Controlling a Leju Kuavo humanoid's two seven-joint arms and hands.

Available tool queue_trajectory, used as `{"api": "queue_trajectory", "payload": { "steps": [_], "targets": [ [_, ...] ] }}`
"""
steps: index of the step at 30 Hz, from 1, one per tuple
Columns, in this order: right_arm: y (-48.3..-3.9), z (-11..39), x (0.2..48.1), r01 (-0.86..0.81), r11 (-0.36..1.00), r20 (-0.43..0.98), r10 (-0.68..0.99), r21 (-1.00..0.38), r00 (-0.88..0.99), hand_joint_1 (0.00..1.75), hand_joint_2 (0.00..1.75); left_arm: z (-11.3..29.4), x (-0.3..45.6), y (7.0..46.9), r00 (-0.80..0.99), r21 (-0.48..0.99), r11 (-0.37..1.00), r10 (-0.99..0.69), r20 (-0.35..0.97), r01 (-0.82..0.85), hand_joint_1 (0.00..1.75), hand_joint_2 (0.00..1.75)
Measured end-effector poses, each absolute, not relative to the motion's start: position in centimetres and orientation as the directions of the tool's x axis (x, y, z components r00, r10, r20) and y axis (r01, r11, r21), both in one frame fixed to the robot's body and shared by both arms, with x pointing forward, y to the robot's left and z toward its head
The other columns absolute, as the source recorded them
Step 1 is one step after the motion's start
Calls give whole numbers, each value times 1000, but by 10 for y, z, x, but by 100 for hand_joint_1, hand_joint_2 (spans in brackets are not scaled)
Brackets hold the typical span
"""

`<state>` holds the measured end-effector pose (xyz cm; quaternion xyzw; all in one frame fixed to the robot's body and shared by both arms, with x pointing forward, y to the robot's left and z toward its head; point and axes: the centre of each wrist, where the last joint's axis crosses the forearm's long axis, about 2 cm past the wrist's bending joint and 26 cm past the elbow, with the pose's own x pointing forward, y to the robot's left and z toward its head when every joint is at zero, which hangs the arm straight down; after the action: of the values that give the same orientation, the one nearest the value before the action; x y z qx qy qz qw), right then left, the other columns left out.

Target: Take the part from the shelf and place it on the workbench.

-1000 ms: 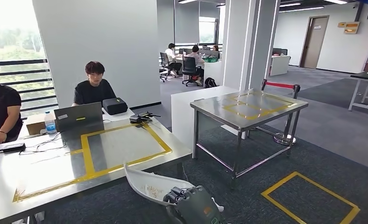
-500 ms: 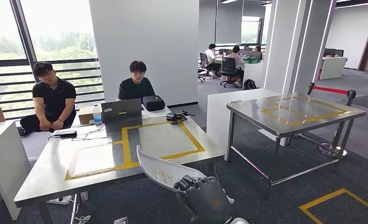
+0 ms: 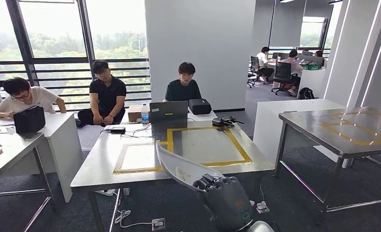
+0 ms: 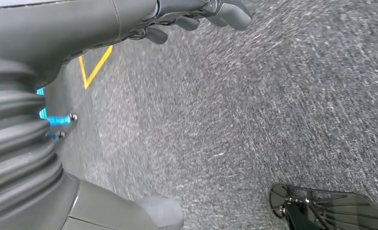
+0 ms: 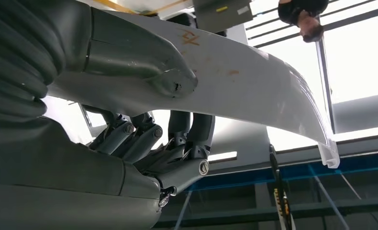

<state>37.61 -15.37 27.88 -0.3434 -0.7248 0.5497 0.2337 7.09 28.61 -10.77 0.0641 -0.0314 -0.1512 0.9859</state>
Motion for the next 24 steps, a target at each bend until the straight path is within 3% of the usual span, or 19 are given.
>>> {"api": "queue_trajectory", "payload": {
  "steps": [15,24],
  "targets": [
    [-163,295,381,278,271,14,739,-922,-674,175,175,-108,71,284,954,130,948,-298,33,291,0,175],
    [-169,304,385,291,267,16,761,-919,-648,175,175,-108,71,284,951,130,945,-308,32,301,0,175]
  ]
}}
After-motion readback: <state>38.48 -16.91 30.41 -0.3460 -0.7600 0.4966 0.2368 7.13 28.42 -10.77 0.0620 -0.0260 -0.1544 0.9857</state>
